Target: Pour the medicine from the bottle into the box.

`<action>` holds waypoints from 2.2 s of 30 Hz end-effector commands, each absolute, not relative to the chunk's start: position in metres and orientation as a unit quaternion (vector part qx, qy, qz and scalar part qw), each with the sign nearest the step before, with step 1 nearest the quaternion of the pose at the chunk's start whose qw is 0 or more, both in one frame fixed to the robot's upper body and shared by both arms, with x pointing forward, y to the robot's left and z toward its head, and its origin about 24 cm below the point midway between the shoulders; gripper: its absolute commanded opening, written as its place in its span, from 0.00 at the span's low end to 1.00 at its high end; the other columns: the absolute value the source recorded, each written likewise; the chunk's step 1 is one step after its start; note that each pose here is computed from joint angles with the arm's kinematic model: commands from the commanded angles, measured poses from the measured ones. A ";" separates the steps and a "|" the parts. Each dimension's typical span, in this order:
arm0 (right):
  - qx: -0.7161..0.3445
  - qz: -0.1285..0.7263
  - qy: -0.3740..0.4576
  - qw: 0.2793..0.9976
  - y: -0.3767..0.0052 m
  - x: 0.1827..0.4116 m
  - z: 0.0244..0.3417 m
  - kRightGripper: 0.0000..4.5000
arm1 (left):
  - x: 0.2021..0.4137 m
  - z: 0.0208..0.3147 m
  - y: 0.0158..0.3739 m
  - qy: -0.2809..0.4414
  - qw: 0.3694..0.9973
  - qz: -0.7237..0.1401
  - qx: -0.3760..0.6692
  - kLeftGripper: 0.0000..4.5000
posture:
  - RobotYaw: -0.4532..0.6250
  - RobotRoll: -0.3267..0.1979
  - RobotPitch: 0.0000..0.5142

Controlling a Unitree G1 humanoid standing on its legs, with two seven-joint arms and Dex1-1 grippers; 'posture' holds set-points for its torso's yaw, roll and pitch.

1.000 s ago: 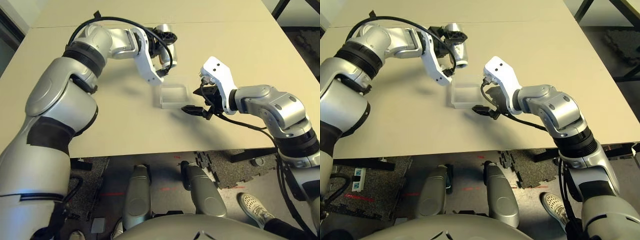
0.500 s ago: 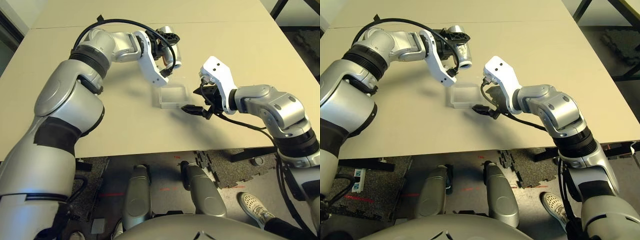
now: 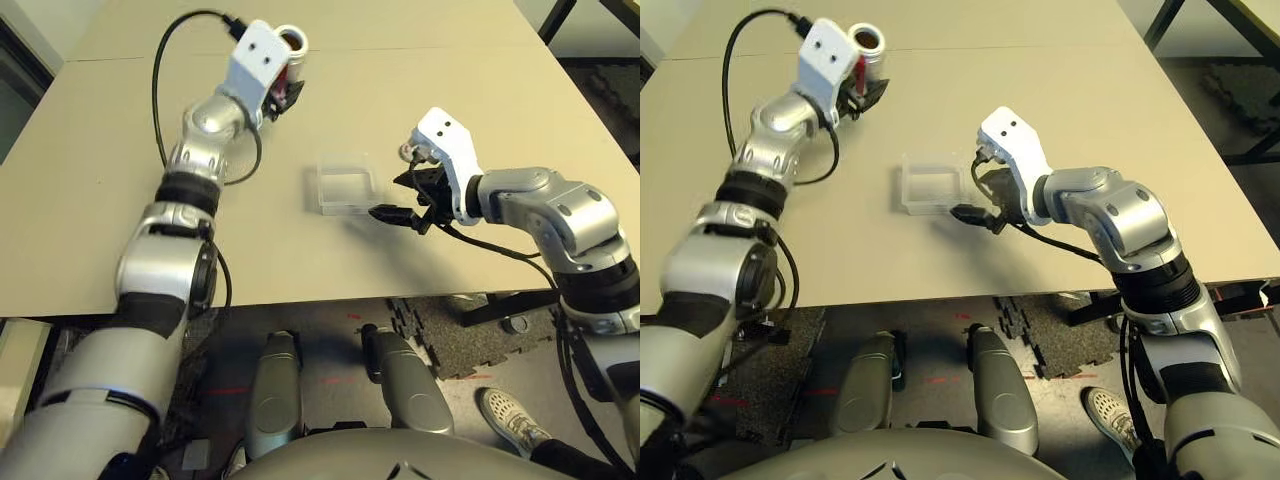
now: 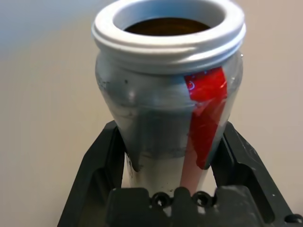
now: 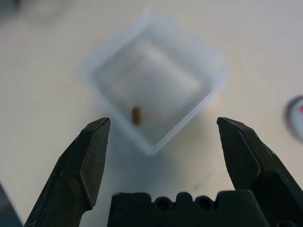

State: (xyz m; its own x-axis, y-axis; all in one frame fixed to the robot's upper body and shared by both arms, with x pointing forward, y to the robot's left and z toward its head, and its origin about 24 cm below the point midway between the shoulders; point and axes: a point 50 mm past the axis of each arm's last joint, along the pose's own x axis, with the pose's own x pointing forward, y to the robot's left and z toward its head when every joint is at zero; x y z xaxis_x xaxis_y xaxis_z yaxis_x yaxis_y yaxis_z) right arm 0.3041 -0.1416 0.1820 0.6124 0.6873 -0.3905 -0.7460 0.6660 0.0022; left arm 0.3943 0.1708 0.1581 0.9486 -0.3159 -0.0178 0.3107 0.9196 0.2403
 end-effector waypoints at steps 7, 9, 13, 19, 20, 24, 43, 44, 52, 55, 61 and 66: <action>0.024 0.213 0.053 0.975 -0.174 0.338 0.203 1.00 | 0.374 0.141 0.194 0.022 0.999 -0.039 0.023 0.62 | 0.49 0.62 0.39; 0.043 0.159 0.033 0.986 -0.182 0.345 0.202 1.00 | 0.375 0.139 0.196 0.026 0.998 -0.040 0.035 0.62 | 0.49 0.62 0.39; 0.070 0.078 0.018 0.994 -0.193 0.352 0.191 1.00 | 0.376 0.132 0.197 0.039 0.998 -0.041 0.028 0.62 | 0.48 0.62 0.39; 0.108 0.015 0.008 0.994 -0.202 0.354 0.180 1.00 | 0.379 0.119 0.196 0.058 0.997 -0.045 0.030 0.62 | 0.47 0.62 0.40; 0.108 0.010 0.006 0.994 -0.203 0.354 0.180 1.00 | 0.379 0.116 0.197 0.060 0.997 -0.046 0.030 0.62 | 0.47 0.62 0.40; 0.105 0.002 0.004 0.995 -0.205 0.352 0.177 1.00 | 0.379 0.108 0.200 0.062 0.997 -0.047 0.026 0.62 | 0.46 0.62 0.40; 0.084 -0.001 -0.006 0.996 -0.210 0.350 0.180 1.00 | 0.381 0.116 0.205 0.010 0.997 -0.037 0.065 0.99 | 0.46 0.62 0.41; 0.084 0.001 -0.006 0.996 -0.210 0.350 0.180 1.00 | 0.381 0.116 0.205 0.009 0.997 -0.037 0.066 0.99 | 0.46 0.62 0.41; 0.085 0.003 -0.009 0.996 -0.209 0.351 0.181 1.00 | 0.378 0.114 0.202 0.007 0.997 -0.041 0.063 0.99 | 0.46 0.62 0.41; 0.085 0.005 -0.009 0.996 -0.209 0.351 0.181 1.00 | 0.375 0.114 0.201 0.006 0.997 -0.043 0.061 0.99 | 0.47 0.62 0.41; 0.084 0.005 -0.008 0.996 -0.210 0.350 0.180 1.00 | 0.366 0.113 0.200 0.010 0.996 -0.059 0.062 0.99 | 0.47 0.62 0.42; 0.083 0.006 -0.008 0.996 -0.211 0.350 0.181 1.00 | 0.352 0.112 0.211 0.020 0.997 -0.042 0.056 0.99 | 0.48 0.62 0.42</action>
State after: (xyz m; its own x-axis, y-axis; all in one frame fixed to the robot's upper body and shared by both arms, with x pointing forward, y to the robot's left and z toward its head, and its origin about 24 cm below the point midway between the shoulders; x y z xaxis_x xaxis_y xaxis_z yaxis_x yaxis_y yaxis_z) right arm 0.3515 -0.2074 0.1808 0.9998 0.0156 0.0128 -0.0176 0.9851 0.1712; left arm 0.3572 0.2057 0.1142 0.9949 -0.0976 -0.0266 0.1001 0.9877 0.1205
